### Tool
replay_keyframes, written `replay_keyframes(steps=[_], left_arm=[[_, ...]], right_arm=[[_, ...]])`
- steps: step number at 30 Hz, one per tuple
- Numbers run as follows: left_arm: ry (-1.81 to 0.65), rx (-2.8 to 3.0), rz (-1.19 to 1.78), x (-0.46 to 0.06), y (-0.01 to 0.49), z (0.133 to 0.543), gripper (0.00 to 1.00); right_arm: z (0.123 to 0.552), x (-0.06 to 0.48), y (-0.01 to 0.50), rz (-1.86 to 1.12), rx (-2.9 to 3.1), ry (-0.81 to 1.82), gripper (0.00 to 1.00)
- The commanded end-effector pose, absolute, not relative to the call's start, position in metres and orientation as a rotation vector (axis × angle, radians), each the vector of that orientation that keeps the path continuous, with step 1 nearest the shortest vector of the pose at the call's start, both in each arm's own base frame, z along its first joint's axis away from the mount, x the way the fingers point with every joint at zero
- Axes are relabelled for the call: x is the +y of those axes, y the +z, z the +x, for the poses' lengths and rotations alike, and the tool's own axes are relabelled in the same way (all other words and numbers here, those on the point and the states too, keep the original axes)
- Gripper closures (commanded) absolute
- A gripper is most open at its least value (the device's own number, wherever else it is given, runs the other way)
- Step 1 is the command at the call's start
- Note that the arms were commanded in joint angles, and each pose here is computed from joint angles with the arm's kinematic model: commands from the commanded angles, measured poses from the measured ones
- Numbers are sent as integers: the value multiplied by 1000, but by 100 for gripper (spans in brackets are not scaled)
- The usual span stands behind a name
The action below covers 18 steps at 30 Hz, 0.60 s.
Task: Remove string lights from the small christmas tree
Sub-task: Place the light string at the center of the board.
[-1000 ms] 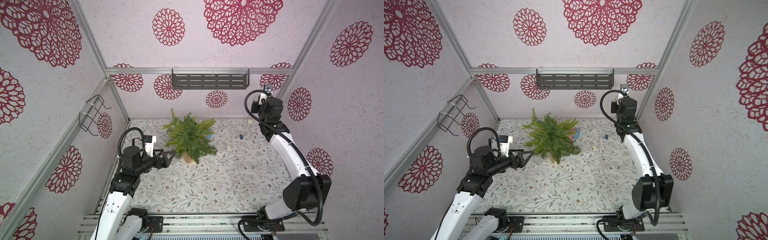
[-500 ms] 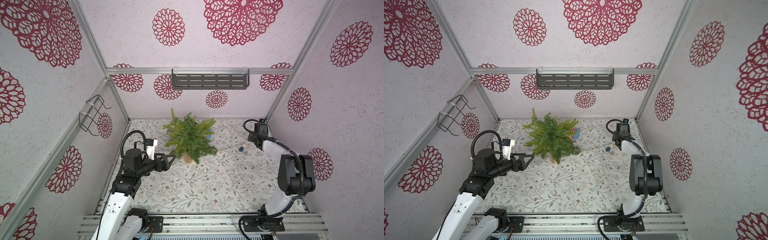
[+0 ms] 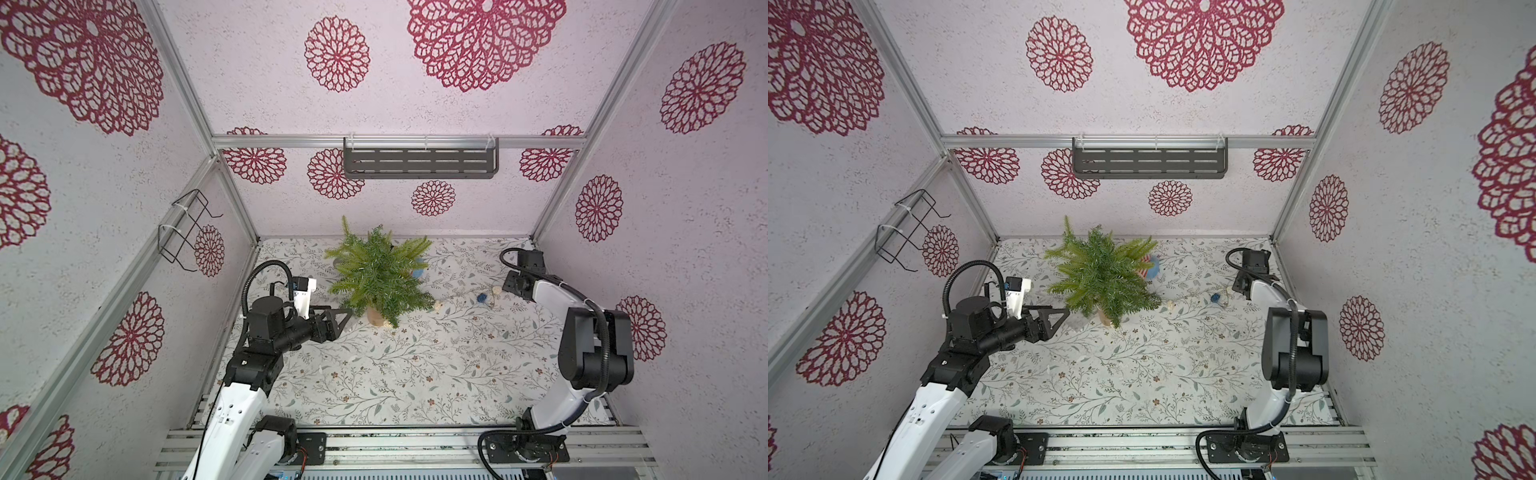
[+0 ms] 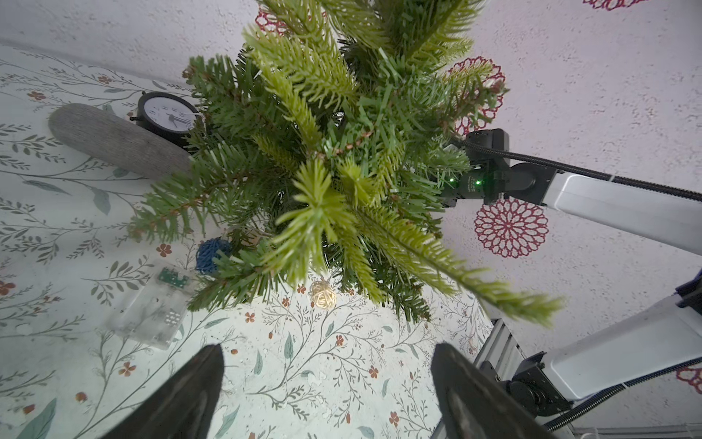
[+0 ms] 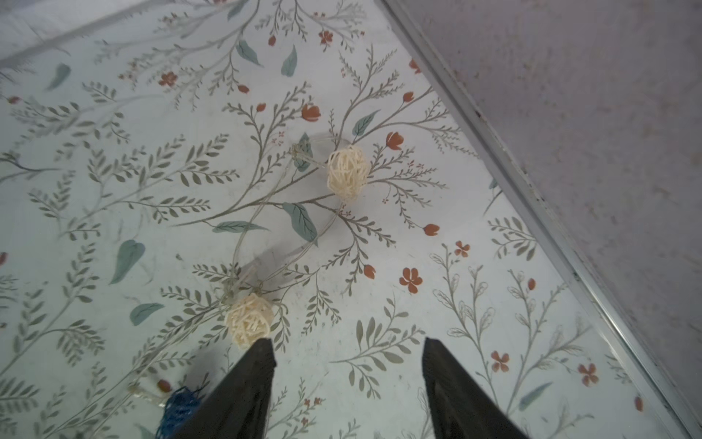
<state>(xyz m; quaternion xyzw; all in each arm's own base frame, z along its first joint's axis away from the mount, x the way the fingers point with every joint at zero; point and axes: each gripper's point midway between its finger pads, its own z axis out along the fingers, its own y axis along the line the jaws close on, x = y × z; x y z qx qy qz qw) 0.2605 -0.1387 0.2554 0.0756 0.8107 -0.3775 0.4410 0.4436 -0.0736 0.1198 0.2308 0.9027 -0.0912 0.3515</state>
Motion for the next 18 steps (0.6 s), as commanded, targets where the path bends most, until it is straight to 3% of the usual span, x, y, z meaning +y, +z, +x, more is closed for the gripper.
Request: replay_keyframes(steps=[1, 7, 14, 18], left_arm=[[-957, 1977, 226, -144, 264, 259, 10], [-981, 1960, 231, -146, 270, 256, 10], [-1037, 1949, 214, -149, 270, 247, 12], [-1035, 1950, 205, -148, 266, 243, 12]], right_arm=[[429, -80, 190, 612, 2207, -244, 28], [402, -32, 237, 561, 2106, 127, 23], [371, 85, 200, 685, 2093, 902, 24], [375, 122, 182, 847, 2038, 1149, 15]])
